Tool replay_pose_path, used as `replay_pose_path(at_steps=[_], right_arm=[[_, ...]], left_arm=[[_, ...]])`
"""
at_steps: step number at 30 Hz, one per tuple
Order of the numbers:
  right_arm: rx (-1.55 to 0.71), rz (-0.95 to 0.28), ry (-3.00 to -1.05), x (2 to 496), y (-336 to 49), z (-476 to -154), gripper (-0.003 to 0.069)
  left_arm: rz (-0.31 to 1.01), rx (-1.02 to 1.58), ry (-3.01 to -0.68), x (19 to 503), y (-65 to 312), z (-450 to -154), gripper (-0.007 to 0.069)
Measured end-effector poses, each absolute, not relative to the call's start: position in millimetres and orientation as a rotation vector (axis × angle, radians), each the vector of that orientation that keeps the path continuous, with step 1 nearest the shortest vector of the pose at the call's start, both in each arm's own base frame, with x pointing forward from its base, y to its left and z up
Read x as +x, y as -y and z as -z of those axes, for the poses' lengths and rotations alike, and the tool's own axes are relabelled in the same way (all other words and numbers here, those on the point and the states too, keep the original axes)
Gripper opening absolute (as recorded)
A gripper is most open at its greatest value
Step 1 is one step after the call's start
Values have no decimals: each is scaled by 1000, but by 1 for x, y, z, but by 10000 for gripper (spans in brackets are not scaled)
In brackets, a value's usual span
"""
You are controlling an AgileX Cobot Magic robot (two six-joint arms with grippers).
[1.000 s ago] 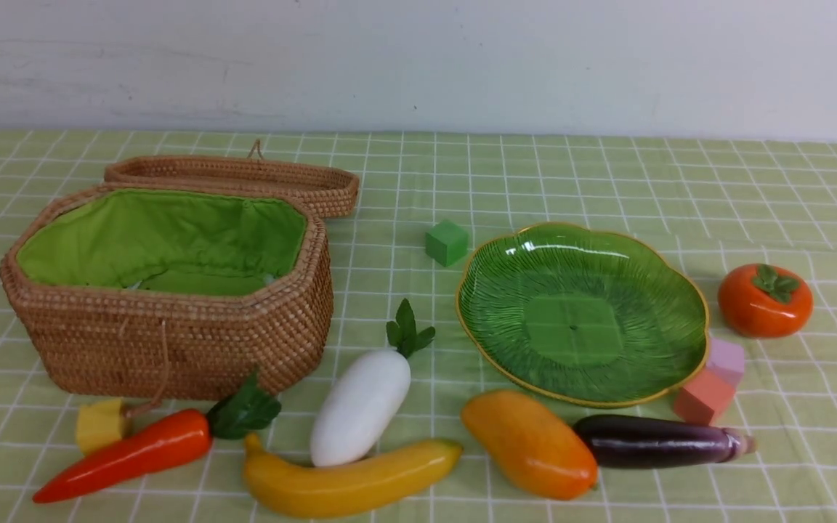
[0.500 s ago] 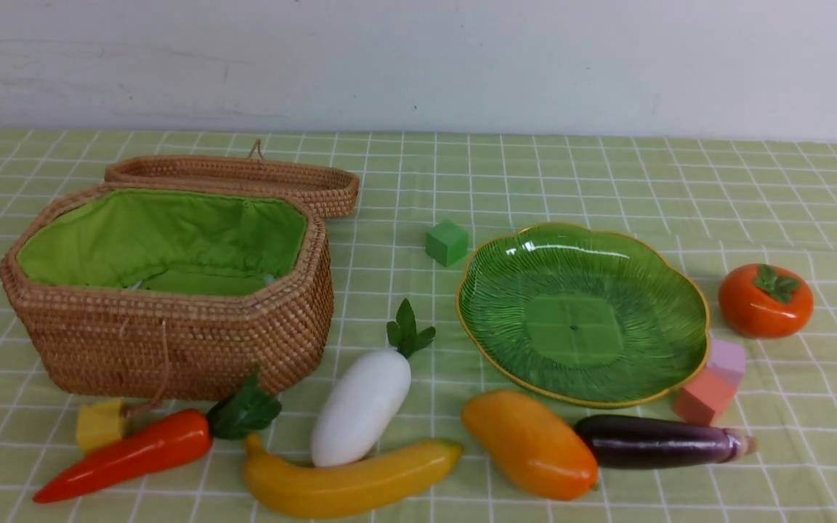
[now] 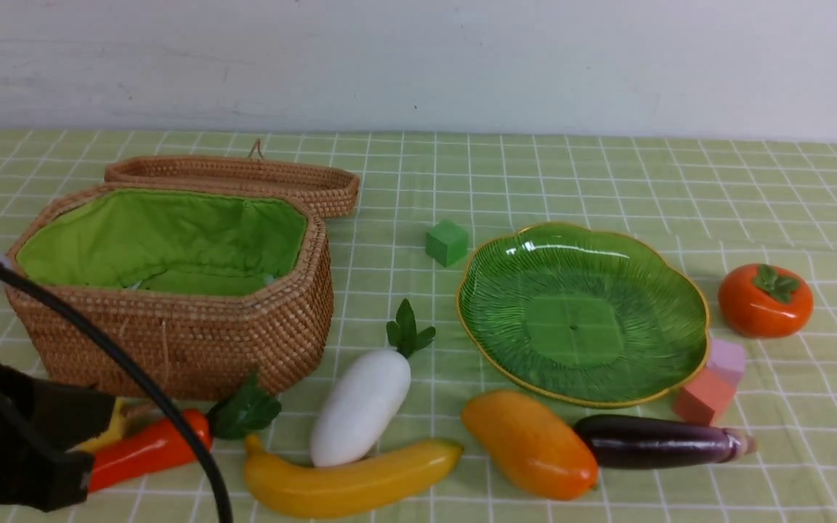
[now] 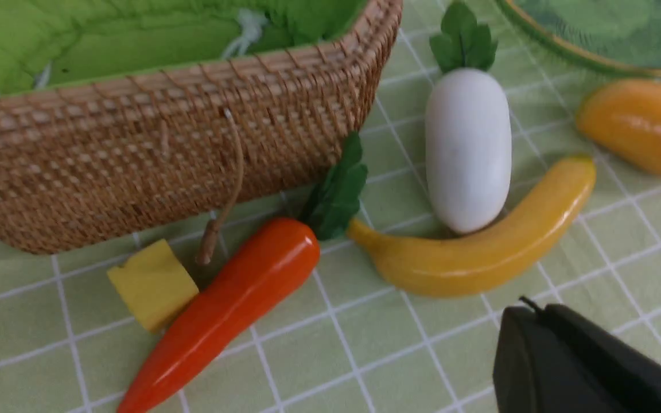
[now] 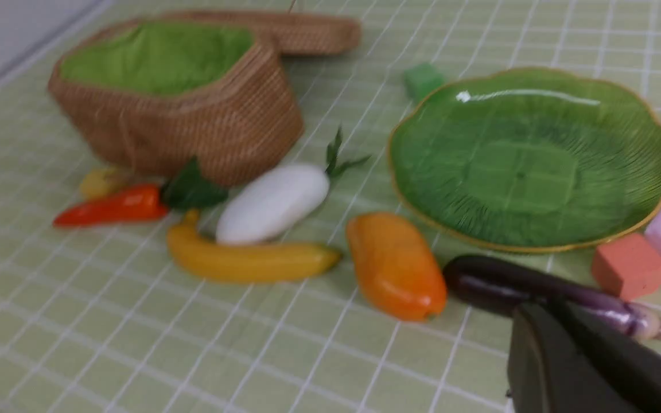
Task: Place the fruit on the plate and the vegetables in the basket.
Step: Use the left arm to grab a carrot and put it into the left basket
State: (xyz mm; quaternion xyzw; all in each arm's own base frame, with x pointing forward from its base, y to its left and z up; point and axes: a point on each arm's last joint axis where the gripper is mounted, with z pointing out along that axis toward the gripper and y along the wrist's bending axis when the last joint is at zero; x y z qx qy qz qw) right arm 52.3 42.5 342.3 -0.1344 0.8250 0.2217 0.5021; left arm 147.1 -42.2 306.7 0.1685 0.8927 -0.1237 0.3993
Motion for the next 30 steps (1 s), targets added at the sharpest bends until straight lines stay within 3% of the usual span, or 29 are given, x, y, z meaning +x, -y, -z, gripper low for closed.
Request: replay_pose_path(at_steps=[3,8,15,19,21,22,23,24,27,30], right_arm=[[-461,-529,-2051,58,-48,-361,-13],[-641,-503,-2006,69,-54,-383,-13],[-712,-500,-1913,70,-58,-391,-8],[-724,-493,-1904,70,-58,-391,-5],[-725,-496,-1902,70,-58,-391,-1],[-727,-500,-1904,70,-59,-391,-1],[-729,-500,-1905,70,-59,-391,-1],[-736,-507,-1913,69,-59,-390,0],[-748,-531,-1923,67,-60,-389,1],[-749,-553,-1922,66,-61,-390,2]], left_arm=[[313,477,-2301,152,44,-302,-13],[284,777,-2335,151,63,-289,-13],[102,945,-2416,171,64,-271,27],[-17,1105,-2448,193,64,-252,157],[-75,1192,-2434,208,66,-240,283],[-95,1212,-2431,213,66,-234,330],[-95,1212,-2432,214,66,-233,330],[-125,1238,-2433,223,66,-224,403],[-142,1215,-2459,237,62,-208,468],[-155,1191,-2485,247,55,-195,484]])
